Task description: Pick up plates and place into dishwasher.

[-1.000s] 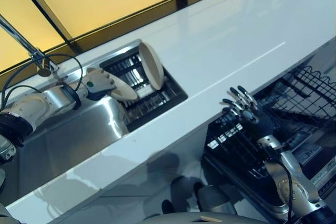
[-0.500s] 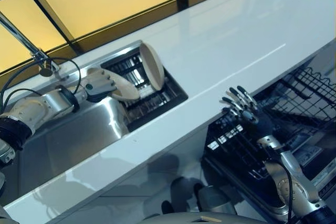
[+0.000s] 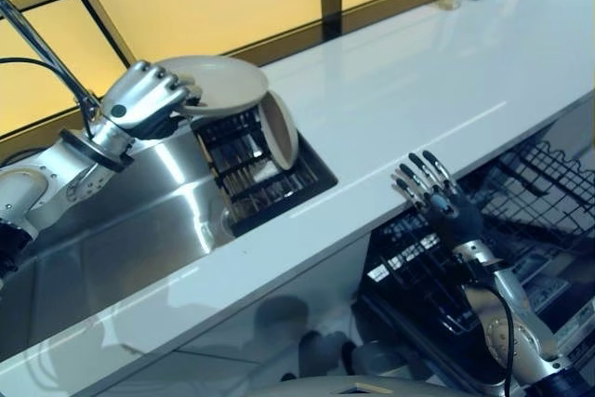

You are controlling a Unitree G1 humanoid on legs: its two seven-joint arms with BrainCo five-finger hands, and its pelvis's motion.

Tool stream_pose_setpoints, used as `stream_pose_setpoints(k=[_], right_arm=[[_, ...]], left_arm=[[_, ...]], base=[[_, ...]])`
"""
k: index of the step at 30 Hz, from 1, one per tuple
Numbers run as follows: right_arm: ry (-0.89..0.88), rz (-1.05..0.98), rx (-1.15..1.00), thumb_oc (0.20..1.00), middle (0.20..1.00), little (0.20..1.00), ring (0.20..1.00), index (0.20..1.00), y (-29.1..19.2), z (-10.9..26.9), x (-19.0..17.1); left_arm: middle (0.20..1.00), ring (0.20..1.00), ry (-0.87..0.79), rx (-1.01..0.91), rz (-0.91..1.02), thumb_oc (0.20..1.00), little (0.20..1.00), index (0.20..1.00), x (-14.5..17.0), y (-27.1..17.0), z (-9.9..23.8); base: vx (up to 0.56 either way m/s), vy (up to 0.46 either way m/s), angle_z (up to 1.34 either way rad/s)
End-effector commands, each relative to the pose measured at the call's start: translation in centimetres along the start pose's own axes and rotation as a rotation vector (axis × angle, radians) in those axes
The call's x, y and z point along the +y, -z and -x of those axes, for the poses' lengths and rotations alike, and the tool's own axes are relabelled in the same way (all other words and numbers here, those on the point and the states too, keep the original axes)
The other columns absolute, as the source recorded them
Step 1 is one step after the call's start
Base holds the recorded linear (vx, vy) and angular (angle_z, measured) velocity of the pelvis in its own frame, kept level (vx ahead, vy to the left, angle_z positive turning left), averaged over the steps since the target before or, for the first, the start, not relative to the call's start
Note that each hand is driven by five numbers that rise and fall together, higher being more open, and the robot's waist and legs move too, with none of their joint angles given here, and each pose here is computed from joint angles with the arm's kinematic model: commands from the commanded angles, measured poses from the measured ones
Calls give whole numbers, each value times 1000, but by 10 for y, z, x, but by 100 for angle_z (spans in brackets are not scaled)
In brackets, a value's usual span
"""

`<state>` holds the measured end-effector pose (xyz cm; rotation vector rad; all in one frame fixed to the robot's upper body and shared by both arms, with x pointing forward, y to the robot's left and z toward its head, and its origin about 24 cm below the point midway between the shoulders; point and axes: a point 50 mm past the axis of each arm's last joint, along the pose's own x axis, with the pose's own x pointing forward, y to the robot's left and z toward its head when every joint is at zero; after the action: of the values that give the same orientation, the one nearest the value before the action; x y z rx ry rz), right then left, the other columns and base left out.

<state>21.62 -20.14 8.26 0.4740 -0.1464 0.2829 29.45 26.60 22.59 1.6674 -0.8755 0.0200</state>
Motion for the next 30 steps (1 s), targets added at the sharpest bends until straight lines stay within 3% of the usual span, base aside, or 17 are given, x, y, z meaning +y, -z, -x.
stream_pose_setpoints(k=[1, 9, 12, 17, 21, 24, 30], right_arm=[[-42, 3, -122, 1000, 1000, 1000, 1000, 1000, -9, -3, 15], [64, 106, -265, 1000, 1000, 1000, 1000, 1000, -21, -6, 13], [104, 184, -319, 1000, 1000, 1000, 1000, 1000, -30, -7, 10], [127, 437, -447, 1000, 1000, 1000, 1000, 1000, -63, -15, 8], [44, 629, -522, 1000, 1000, 1000, 1000, 1000, -88, -32, 19], [-69, 474, -462, 1000, 1000, 1000, 1000, 1000, -95, -49, 23], [-270, 183, -251, 1000, 1000, 1000, 1000, 1000, -58, -62, 37]], left_arm=[[200, 200, -219, 137, 193, 200, 200, 200, 30, 13, 0], [200, 200, -384, 190, 824, 200, 200, 200, 18, -24, 12], [200, 200, -403, 174, 960, 200, 200, 200, 12, -41, 15], [200, 200, -397, 121, 1221, 200, 200, 200, 4, -66, 10], [200, 200, -332, 63, 1463, 200, 200, 200, -4, -89, -7], [200, 200, -259, 12, 1679, 200, 200, 200, -11, -108, -17], [200, 200, -157, -92, 2153, 200, 200, 200, -29, -145, -23]], base=[[-113, 19, 12], [-108, 16, 9], [-92, 18, 5], [-69, 13, 6], [-56, 4, -3], [-43, 2, -2], [0, 0, 0]])
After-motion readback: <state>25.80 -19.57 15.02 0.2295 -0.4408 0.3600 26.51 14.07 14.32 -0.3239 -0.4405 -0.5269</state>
